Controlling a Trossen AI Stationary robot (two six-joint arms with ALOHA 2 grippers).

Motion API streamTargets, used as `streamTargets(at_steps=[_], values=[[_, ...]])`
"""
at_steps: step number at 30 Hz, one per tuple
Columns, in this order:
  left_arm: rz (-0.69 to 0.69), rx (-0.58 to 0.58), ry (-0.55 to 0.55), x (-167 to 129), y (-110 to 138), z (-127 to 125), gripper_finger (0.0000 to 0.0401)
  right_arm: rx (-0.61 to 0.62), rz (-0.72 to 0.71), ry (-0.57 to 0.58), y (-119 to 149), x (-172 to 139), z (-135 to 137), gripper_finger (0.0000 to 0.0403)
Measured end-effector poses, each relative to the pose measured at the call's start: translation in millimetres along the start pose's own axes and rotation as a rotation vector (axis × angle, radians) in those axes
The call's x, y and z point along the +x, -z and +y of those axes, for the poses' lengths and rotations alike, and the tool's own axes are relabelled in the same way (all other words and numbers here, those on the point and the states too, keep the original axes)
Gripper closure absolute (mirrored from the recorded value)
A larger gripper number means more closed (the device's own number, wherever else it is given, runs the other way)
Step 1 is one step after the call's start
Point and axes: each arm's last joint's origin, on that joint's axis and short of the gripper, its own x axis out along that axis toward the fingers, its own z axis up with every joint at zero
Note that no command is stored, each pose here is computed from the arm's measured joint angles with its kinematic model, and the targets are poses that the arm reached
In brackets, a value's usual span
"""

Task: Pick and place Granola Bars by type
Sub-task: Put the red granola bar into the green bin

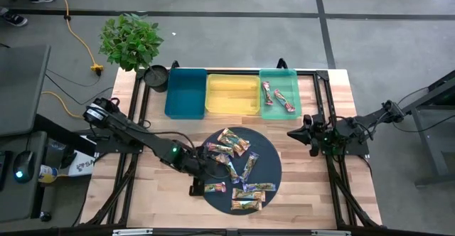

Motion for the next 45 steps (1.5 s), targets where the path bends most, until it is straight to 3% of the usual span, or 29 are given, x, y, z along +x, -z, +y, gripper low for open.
streamTargets(at_steps=[6, 15, 20, 31, 45], values=[[0.034, -0.003, 0.053, 2, 1, -1, 0.0358, -0.013, 0.028, 0.015, 3, 0, -2, 0.0401], [0.076, -0.063, 0.044, 9, 4, -1, 0.0199, -0.015, 0.033, 0.016, 3, 0, -2, 0.0401], [0.107, -0.095, 0.061, 16, 6, -2, 0.0141, -0.019, 0.046, 0.014, 4, 0, -2, 0.04], [0.157, -0.071, 0.02, 47, 17, -17, 0.0137, -0.032, 0.094, 0.005, 7, 2, -2, 0.04], [0.148, -0.054, -0.07, 63, 25, -24, 0.0137, -0.024, 0.102, 0.007, 8, 2, -2, 0.04]])
